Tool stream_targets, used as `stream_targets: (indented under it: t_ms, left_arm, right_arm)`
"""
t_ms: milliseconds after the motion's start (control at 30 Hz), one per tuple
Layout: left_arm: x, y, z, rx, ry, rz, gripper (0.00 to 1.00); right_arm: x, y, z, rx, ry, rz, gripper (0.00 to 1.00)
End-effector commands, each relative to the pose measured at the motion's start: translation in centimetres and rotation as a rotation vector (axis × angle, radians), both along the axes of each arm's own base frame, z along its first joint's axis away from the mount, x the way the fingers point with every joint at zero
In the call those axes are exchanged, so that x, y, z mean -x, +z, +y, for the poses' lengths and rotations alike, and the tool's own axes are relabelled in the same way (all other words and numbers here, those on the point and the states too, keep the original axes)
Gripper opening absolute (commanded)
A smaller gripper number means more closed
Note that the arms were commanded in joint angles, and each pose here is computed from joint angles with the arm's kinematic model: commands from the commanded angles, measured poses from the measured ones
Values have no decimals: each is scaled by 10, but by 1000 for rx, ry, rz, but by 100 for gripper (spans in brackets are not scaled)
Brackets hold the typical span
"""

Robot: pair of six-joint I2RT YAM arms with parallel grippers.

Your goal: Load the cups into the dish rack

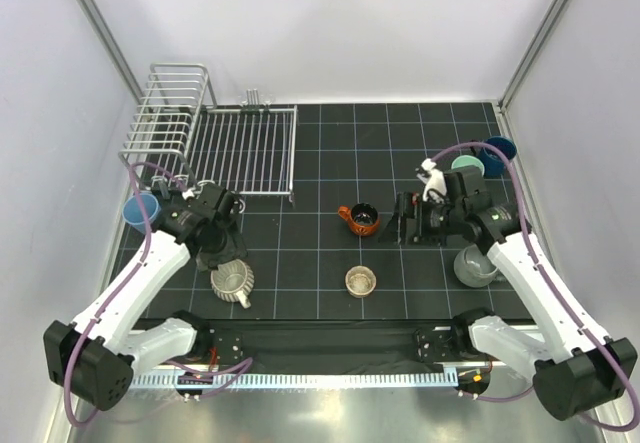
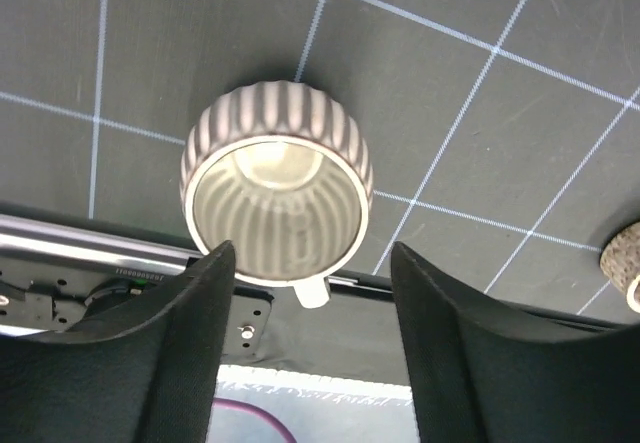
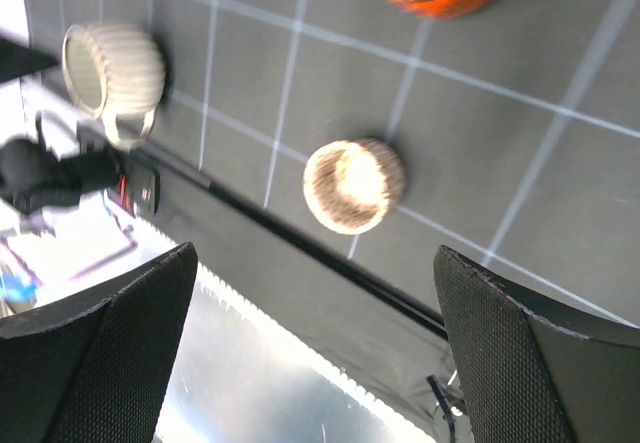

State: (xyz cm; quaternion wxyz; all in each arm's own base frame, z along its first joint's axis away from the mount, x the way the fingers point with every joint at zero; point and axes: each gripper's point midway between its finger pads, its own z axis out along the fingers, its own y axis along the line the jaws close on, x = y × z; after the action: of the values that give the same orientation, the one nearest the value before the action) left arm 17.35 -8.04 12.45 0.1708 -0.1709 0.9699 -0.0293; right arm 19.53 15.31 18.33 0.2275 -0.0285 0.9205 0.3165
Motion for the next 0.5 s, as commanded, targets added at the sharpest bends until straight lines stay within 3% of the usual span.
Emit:
stream_targets:
  t_ms: [0, 100, 267, 367, 467]
  left_arm:
    - [4, 2, 11, -53, 57, -12, 60]
    - [7, 6, 10, -30, 104, -21, 57]
    - [8, 49, 16, 79, 181, -239, 54]
    - [17, 72, 26, 138, 241, -368, 55]
    - [30, 84, 38, 159, 288, -431, 54]
  right_arm:
    - [1, 21, 22, -23, 67, -57, 100]
    - [8, 20, 43, -19, 141, -51, 100]
    - [8, 12, 92, 44, 252, -43, 98]
    - [-11, 9, 124, 121, 266, -75, 97]
    - [-17, 22, 167, 158, 307, -137, 93]
